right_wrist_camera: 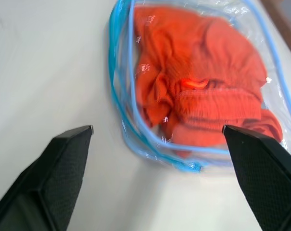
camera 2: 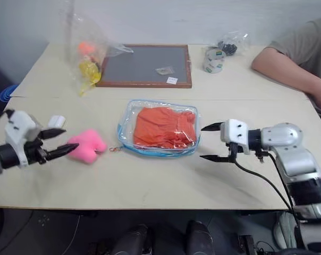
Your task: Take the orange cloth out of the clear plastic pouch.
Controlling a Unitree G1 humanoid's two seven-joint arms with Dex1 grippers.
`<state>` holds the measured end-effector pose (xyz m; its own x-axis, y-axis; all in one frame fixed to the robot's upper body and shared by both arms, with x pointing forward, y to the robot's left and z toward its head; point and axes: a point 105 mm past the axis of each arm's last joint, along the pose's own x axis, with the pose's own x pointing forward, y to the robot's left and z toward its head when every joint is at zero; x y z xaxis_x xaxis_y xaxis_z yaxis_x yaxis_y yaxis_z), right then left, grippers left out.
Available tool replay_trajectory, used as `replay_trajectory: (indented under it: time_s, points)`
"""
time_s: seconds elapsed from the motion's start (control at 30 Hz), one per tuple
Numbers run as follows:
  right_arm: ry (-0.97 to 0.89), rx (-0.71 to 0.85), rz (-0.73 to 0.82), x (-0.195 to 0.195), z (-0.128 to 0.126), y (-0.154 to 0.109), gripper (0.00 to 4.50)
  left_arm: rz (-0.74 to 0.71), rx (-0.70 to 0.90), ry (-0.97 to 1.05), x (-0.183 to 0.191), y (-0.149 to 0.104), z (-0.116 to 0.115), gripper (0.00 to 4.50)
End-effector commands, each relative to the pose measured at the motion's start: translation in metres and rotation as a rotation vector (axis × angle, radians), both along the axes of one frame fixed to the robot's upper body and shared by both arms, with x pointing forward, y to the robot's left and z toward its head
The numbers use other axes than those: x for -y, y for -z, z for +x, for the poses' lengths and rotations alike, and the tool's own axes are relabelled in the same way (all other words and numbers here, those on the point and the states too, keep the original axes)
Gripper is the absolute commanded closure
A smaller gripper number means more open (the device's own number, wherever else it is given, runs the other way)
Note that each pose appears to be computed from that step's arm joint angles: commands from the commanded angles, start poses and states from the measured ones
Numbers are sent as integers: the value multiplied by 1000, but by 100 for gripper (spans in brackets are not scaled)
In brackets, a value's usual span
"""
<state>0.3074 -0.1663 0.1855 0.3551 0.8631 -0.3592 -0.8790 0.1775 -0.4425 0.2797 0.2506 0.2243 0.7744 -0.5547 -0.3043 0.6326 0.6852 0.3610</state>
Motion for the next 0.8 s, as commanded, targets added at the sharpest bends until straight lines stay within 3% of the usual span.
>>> replay_trajectory:
  time_s: [0.03, 0.23, 0.37, 0.47, 0.57, 0.63, 0.8]
  points:
    - [4, -87, 96, -8, -16, -17, 0, 137, 82, 255, 55, -13, -3, 136]
    - [-21, -259, 186, -21, -40, -19, 0, 563, 206, 505, 104, 40, 21, 136]
    - [-17, -289, 208, -24, -49, -20, 0, 646, 275, 588, 120, 54, 38, 136]
    - [1, -291, 229, -24, -50, -21, 0, 625, 307, 583, 126, 56, 49, 136]
    - [10, -296, 232, -26, -54, -17, 0, 586, 329, 579, 132, 54, 53, 192]
    - [13, -299, 234, -26, -56, -15, 0, 589, 323, 587, 132, 58, 53, 254]
    - [23, -288, 236, -28, -55, -13, 91, 569, 309, 597, 132, 64, 50, 414]
